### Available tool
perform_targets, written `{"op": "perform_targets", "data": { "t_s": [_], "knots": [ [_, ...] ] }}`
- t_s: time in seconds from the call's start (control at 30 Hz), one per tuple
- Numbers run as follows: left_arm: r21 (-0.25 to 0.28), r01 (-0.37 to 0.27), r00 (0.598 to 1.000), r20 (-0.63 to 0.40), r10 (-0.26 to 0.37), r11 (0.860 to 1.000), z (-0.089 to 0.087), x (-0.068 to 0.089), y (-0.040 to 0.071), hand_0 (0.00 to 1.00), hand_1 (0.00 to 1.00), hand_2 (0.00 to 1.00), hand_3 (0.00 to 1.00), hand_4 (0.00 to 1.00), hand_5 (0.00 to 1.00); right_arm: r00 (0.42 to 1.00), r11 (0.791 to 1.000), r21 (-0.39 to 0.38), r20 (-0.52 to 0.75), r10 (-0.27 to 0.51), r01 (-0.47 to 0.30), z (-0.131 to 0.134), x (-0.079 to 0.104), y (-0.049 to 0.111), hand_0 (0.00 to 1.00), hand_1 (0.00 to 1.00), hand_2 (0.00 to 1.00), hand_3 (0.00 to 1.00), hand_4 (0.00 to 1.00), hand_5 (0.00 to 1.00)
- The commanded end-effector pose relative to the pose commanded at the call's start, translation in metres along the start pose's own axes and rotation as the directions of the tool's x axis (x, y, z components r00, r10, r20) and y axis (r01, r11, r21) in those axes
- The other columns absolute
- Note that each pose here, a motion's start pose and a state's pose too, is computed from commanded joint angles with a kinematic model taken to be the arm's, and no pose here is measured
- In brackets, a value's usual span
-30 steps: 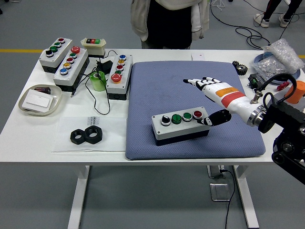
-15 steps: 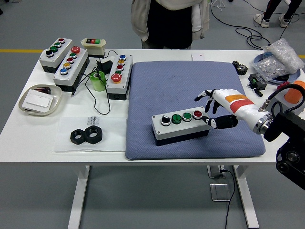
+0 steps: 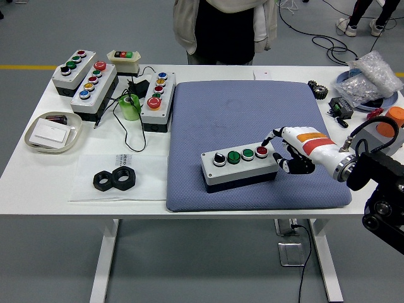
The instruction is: Pick up the button,place it on the desk,press the button,press the button
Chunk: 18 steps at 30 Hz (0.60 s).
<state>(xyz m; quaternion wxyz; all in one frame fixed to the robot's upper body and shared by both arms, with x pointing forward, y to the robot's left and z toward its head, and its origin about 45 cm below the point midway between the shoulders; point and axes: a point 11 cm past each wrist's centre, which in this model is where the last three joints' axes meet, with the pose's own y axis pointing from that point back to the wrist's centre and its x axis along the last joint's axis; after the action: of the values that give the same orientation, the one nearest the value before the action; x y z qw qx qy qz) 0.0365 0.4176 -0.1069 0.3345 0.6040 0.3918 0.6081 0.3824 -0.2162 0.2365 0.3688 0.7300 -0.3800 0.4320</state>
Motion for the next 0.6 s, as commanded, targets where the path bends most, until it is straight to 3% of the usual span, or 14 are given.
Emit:
{"op": "perform_targets", "data": {
  "t_s": [0.6],
  "knots": [
    [-0.003, 0.001, 1.000, -0.004, -0.001, 1.000, 0.002, 0.000, 0.000, 0.746, 0.782, 0.855, 0.770, 0.541, 0.998, 0.998, 0.998, -0.031, -0.033, -0.054, 0.053, 0.005, -0.011, -0.005, 0.086, 0.002, 0.049, 0.673, 0.485, 0.002]
  ]
}}
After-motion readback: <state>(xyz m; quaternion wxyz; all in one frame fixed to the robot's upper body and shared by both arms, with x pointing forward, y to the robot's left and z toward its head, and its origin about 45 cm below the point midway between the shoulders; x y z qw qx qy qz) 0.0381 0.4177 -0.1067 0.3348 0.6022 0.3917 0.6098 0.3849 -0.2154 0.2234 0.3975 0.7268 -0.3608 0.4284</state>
